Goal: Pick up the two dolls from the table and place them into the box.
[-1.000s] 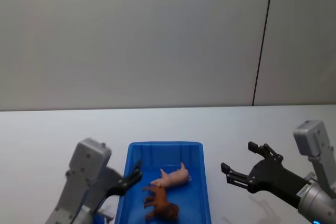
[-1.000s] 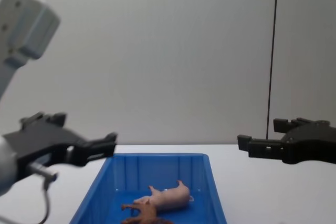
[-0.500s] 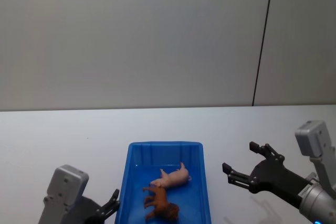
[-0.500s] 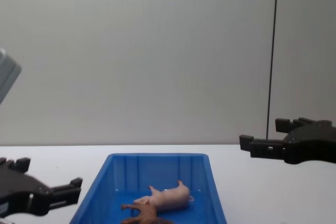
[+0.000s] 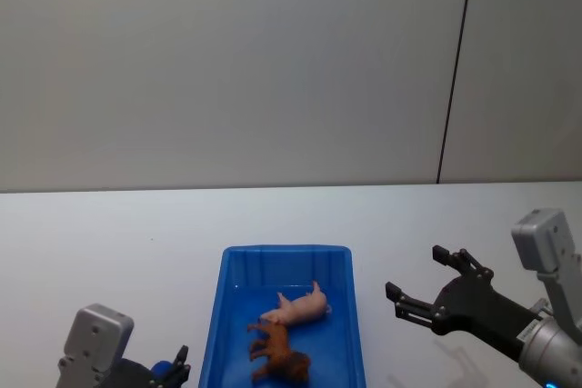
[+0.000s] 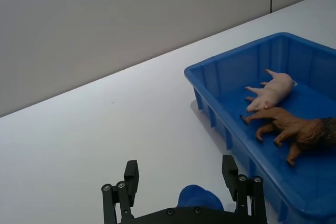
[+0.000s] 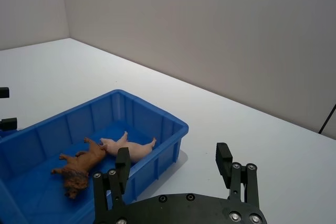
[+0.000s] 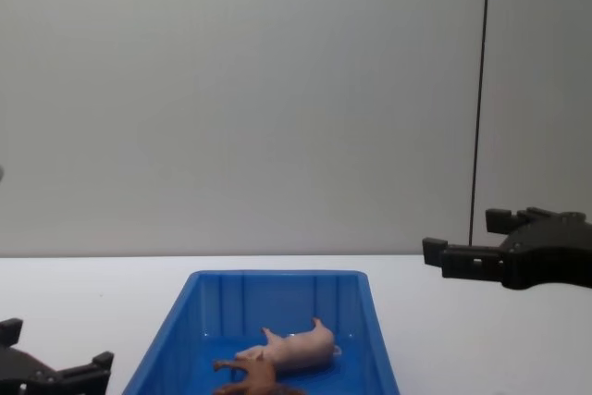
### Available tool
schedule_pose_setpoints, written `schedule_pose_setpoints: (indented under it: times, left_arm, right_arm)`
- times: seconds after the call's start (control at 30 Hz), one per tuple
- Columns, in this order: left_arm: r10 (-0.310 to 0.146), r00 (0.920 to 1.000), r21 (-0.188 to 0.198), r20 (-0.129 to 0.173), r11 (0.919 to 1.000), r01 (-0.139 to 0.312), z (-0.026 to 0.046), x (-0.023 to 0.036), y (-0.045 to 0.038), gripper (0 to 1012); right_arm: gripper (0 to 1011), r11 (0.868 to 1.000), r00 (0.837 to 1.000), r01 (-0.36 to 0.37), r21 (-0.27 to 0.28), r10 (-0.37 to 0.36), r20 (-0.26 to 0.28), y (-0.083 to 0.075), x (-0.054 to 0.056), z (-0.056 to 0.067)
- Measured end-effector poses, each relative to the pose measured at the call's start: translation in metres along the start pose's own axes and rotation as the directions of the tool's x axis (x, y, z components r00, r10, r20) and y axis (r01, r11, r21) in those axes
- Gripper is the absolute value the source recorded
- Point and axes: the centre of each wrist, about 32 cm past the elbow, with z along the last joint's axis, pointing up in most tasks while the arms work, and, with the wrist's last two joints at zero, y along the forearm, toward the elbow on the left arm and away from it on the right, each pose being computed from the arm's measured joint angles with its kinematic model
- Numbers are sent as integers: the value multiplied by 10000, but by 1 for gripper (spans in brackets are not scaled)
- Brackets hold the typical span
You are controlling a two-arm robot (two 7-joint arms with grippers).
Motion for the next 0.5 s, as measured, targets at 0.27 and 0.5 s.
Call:
schedule_pose_setpoints:
  times: [0.27, 0.5]
  left_arm:
    - [118, 9999, 85, -112, 9999, -117, -83, 50, -2, 1001]
    - [-99, 9994, 142, -327, 9998, 104, -149, 74, -19, 1001]
  right_arm:
    - [1001, 10000, 10000, 0, -8, 0, 2, -2, 1, -2]
    - [1001, 10000, 10000, 0, -9, 0, 2, -2, 1, -2]
